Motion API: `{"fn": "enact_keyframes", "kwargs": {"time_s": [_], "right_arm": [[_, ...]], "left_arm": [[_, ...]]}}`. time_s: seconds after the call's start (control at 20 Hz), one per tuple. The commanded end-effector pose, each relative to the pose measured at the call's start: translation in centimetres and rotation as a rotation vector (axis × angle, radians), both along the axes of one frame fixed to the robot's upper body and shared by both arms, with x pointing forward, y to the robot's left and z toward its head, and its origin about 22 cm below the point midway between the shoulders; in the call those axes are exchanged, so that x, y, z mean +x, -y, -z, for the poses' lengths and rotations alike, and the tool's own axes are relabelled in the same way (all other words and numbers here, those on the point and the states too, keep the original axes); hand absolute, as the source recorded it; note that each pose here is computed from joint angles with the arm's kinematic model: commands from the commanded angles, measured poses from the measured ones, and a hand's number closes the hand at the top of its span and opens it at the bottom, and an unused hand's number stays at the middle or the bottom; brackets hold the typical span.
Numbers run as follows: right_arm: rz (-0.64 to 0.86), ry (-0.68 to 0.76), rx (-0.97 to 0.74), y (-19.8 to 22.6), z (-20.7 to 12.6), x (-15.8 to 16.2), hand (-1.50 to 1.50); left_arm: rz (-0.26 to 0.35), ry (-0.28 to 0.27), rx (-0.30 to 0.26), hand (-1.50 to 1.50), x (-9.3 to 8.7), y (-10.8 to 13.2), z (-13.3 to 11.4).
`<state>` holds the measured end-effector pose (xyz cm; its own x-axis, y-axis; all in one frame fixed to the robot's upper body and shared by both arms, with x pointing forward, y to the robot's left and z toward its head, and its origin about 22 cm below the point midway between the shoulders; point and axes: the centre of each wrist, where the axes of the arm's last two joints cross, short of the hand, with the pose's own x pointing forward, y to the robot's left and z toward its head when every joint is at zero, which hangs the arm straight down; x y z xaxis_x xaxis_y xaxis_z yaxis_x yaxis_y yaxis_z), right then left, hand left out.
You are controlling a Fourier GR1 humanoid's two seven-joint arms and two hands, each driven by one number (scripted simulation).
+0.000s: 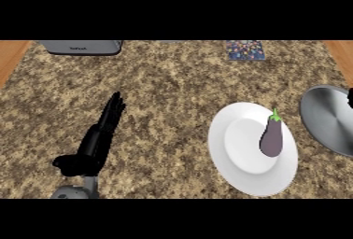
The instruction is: Pick the tomato from the plate and place it in the pan
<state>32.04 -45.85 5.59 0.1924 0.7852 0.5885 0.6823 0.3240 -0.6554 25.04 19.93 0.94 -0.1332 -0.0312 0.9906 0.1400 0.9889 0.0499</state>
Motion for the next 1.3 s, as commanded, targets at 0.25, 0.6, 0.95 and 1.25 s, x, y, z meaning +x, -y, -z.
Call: {"fn": "enact_keyframes", "kwargs": {"time_s": [0.25, 0.6, 0.95, 1.25], "right_arm": [[-0.078, -0.522, 0.076, 1.1, 3.2, 0.3, -1.50], [-0.215, -0.424, 0.257, -0.8, 3.4, 2.5, -1.50], [-0.223, -0.056, 0.389, 2.0, 1.5, 1.4, -1.50], [-0.306, 0.005, 0.560, 6.1, 1.1, -2.2, -1.50]], "left_arm": [[0.041, 0.007, 0.002, 0.00, 0.5, 1.1, -0.3], [0.062, 0.038, -0.009, 0.00, 0.3, 1.4, -0.9], [0.026, 0.022, -0.002, 0.00, -0.9, 0.1, -0.4], [-0.016, 0.017, 0.007, 0.00, -0.5, 1.0, 0.9]]}}
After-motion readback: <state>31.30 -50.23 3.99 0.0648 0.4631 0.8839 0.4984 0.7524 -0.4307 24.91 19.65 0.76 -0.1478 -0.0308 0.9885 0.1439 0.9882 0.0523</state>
